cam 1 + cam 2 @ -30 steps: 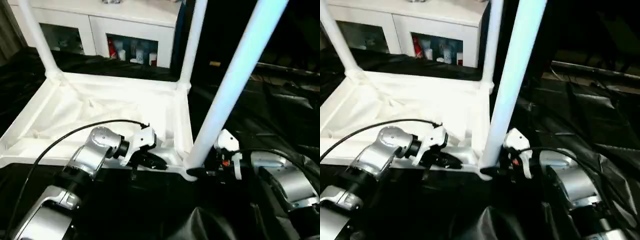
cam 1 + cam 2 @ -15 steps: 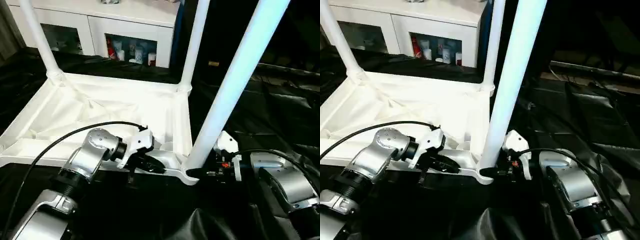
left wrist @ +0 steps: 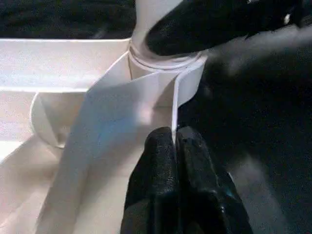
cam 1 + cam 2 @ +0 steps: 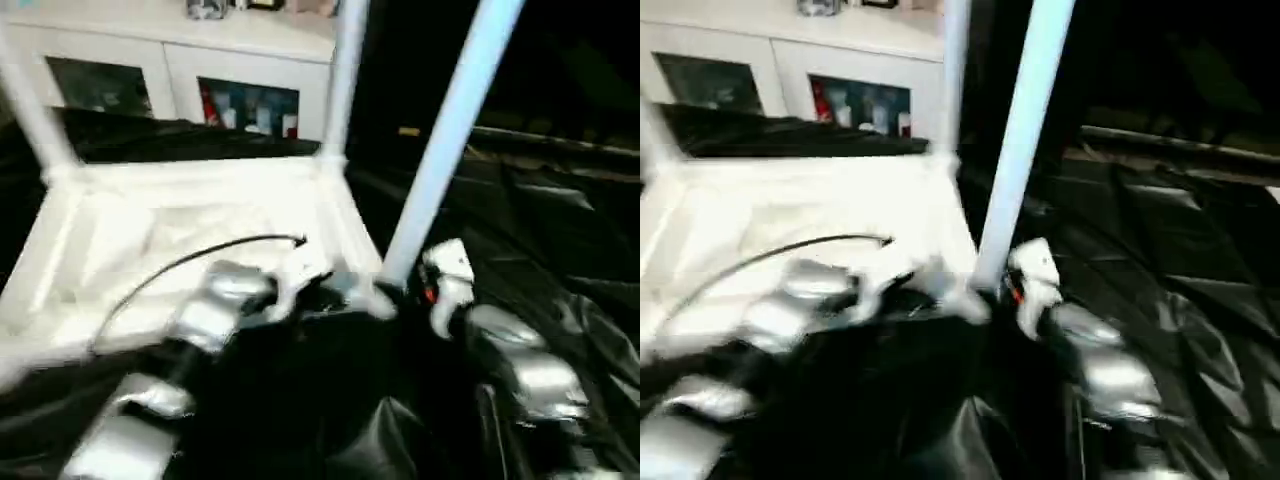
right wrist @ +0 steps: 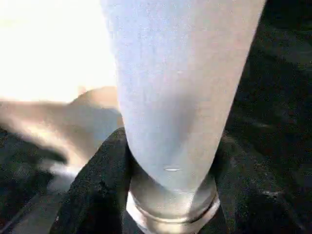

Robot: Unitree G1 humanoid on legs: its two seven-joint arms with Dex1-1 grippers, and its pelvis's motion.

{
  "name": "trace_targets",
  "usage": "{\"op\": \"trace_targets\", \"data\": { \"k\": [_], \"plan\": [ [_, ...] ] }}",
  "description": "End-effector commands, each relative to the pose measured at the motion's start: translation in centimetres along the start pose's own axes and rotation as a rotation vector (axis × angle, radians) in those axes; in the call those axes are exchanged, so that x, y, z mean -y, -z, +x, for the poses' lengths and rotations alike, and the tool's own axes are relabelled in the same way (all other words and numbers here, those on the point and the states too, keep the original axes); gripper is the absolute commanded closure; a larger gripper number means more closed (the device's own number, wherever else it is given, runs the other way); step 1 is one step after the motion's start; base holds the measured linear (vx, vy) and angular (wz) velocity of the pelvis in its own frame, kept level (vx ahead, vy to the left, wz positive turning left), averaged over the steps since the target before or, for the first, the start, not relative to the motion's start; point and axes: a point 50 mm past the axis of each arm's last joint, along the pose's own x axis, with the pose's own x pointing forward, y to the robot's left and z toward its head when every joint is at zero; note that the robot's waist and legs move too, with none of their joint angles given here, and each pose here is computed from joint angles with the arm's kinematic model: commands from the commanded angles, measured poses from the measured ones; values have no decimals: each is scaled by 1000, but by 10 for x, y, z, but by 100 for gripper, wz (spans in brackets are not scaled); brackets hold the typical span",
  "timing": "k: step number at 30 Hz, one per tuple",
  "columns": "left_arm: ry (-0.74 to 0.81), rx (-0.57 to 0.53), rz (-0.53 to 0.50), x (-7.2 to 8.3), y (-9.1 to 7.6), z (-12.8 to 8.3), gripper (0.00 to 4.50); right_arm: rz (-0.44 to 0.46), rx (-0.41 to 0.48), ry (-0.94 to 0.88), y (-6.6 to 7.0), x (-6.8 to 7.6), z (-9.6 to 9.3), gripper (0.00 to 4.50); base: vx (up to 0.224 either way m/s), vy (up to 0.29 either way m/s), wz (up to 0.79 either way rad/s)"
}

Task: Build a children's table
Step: Rotate leg to tighten

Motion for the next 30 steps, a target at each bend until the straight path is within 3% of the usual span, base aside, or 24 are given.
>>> {"op": "trace_targets", "data": {
  "k": [1,6,7,8,9,14,15,20,23,30],
  "plan": [
    [10,13,1,16,-9,21,450,15,-105,60,21,-5,5,245,0,0,0],
    [62,54,66,32,-21,36,450,1,-69,37,12,-19,15,245,0,0,0],
    [66,54,86,33,-22,37,450,17,-52,32,10,-20,16,212,0,0,0],
    [63,52,94,32,-22,37,450,26,-45,36,9,-20,16,212,0,0,0],
    [63,51,105,32,-21,37,450,40,-35,36,8,-19,16,180,0,0,0],
    [33,44,141,19,-17,28,450,40,-8,23,5,-13,11,153,0,0,0],
    [26,45,145,15,-16,25,450,41,-6,-16,4,-11,6,137,0,0,0],
    [19,63,179,7,-16,18,450,-3,0,-194,1,-2,-22,137,0,0,0],
    [6,98,170,0,-17,13,450,-91,-20,-329,1,5,-50,137,0,0,0],
    [-42,157,152,-9,-16,3,450,-142,-50,-479,1,-3,-76,137,0,0,0]
  ]
}}
